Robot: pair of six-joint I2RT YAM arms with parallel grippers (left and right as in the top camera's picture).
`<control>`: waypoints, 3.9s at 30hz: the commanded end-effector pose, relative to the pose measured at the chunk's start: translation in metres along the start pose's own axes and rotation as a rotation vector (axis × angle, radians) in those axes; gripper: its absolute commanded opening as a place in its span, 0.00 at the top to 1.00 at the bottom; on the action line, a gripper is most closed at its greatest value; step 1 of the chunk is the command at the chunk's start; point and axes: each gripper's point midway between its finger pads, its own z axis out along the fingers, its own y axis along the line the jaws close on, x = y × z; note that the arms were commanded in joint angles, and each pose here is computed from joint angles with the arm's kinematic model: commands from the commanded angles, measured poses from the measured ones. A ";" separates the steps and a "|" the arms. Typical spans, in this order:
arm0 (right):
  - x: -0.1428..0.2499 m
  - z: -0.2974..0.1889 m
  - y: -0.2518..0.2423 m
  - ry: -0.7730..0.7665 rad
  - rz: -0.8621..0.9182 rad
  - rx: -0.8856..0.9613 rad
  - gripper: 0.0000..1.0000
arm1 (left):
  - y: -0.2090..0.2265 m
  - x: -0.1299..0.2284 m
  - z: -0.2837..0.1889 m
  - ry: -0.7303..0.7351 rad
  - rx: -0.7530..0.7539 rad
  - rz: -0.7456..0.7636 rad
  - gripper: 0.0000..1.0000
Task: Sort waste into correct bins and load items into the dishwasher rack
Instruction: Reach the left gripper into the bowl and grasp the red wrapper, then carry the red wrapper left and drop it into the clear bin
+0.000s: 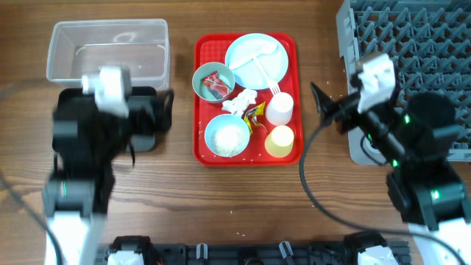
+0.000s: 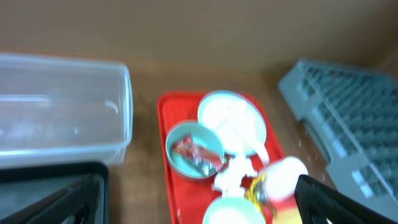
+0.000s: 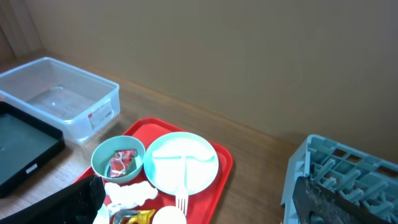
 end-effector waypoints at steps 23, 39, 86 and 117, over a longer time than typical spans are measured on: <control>0.089 0.057 0.026 0.362 0.159 -0.188 0.11 | -0.017 0.136 0.236 0.734 0.055 0.102 0.07; 0.089 0.057 0.027 0.366 0.160 -0.189 0.12 | -0.015 0.169 0.264 0.755 -0.001 0.169 0.43; 0.101 0.066 0.027 0.406 0.173 -0.195 0.14 | 0.085 -0.007 0.193 0.335 -0.173 0.100 0.00; 0.109 0.065 0.028 0.438 0.179 -0.199 0.14 | -0.088 0.228 0.229 0.924 0.085 0.607 0.03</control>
